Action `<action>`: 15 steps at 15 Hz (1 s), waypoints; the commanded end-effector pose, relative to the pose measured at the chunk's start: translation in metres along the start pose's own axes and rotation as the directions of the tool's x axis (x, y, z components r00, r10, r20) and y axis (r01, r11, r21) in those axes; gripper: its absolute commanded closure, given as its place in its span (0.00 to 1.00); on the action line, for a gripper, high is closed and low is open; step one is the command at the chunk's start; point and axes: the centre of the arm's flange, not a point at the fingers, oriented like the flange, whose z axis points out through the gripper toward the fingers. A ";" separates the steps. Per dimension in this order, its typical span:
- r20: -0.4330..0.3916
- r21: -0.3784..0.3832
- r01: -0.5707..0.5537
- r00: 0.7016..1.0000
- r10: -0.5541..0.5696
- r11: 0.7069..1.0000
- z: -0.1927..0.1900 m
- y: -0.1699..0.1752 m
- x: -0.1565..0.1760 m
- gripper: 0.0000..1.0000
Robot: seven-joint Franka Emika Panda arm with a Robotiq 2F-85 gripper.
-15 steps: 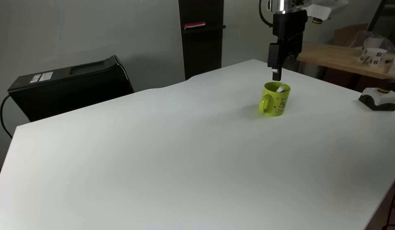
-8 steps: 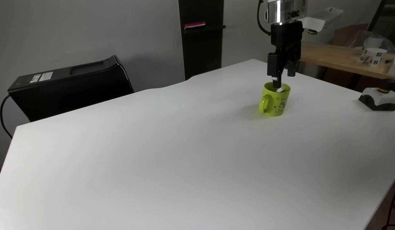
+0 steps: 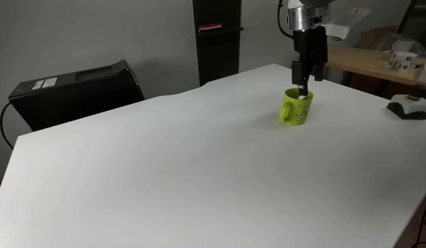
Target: Place the marker on the table
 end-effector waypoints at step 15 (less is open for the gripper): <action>0.069 -0.115 0.016 0.998 -0.008 0.993 0.021 0.000 0.009 0.00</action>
